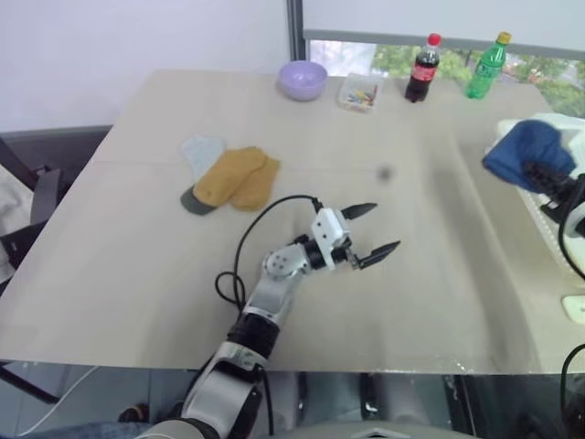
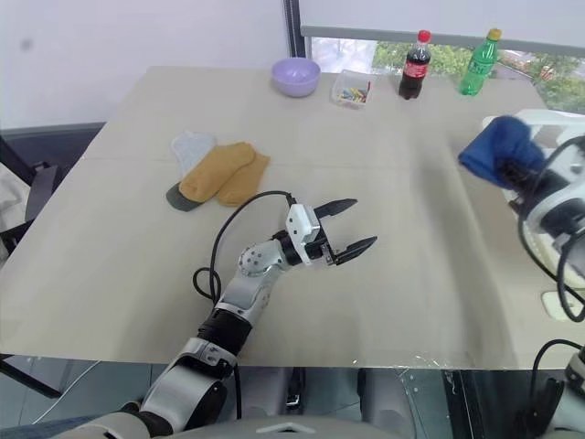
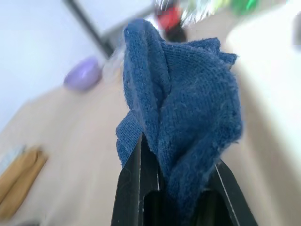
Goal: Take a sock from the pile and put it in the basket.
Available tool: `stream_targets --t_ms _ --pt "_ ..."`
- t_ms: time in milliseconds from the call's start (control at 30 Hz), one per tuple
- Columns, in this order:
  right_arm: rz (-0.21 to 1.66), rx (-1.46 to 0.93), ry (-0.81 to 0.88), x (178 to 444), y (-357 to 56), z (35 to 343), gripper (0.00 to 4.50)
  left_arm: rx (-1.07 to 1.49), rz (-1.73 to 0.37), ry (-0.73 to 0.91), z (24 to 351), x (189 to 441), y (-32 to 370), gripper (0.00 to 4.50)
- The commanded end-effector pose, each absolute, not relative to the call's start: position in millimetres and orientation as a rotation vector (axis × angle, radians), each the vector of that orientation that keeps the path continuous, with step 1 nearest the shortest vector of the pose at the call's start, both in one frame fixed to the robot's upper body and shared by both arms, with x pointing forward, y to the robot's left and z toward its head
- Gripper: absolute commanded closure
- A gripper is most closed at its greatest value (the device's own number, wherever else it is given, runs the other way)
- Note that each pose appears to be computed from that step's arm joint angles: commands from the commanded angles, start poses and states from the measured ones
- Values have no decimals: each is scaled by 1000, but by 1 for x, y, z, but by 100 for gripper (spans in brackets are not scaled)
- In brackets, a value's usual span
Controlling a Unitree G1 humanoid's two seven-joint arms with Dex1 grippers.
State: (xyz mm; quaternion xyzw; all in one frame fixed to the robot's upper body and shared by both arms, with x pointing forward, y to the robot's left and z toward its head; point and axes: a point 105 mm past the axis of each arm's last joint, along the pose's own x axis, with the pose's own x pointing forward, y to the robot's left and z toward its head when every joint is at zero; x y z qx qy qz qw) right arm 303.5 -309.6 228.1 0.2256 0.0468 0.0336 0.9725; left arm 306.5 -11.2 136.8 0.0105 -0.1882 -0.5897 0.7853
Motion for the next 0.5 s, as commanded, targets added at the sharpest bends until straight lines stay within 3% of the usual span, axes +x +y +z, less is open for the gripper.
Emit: stream_targets --t_ms 33,367,500 --pt "-25 467 56 296 -342 241 444 -31 -1372 -496 164 293 -17 0" --pt "-210 535 120 301 -395 208 444 -175 -1542 -455 195 281 -21 0" --pt "-221 474 146 299 -402 202 291 -182 -1589 -437 197 276 -24 0"
